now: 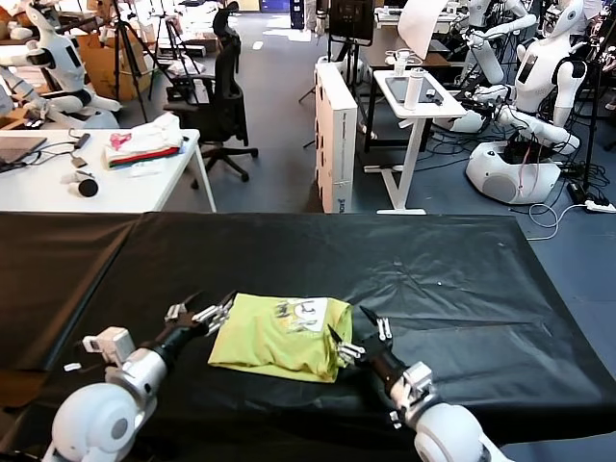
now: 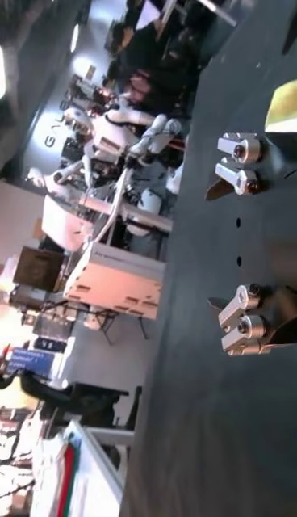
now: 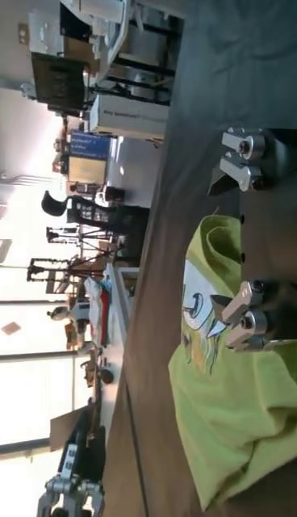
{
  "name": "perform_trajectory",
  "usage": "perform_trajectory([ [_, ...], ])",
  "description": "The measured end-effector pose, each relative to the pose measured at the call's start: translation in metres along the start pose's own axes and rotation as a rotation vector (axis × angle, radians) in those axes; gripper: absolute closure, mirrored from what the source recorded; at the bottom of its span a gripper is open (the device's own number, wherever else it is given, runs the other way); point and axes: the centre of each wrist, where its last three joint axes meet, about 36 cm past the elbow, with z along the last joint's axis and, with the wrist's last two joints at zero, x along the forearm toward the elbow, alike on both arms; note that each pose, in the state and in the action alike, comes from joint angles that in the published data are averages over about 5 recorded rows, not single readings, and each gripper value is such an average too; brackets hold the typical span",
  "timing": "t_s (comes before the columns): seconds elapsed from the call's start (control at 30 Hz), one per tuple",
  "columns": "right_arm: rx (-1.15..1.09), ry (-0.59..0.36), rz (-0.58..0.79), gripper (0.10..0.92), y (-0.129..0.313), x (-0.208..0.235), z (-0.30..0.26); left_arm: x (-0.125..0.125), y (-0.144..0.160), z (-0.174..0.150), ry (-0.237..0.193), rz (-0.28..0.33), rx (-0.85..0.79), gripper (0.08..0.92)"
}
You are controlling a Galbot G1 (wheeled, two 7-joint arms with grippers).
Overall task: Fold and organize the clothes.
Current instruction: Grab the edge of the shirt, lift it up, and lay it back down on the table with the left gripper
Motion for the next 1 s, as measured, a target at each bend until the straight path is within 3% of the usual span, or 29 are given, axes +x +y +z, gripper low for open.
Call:
perform_trajectory([
  [0.23, -0.041, -0.001, 0.067, 0.115, -0.017, 0.007, -0.002, 0.002, 0.005, 0.005, 0.016, -0.018, 0.012, 0.092],
  [0.4, -0.078, -0.052, 0.051, 0.115, -0.031, 0.02, -0.007, 0.001, 0.009, 0.006, 0.029, -0.022, 0.008, 0.092],
  [0.57, -0.108, -0.115, 0.005, 0.115, -0.039, 0.041, -0.013, 0.001, 0.016, 0.006, 0.04, -0.029, -0.001, 0.092],
  [1.0, 0.224, -0.031, -0.236, 0.115, -0.015, 0.08, -0.009, 0.001, 0.017, 0.005, 0.036, -0.029, -0.002, 0.092],
])
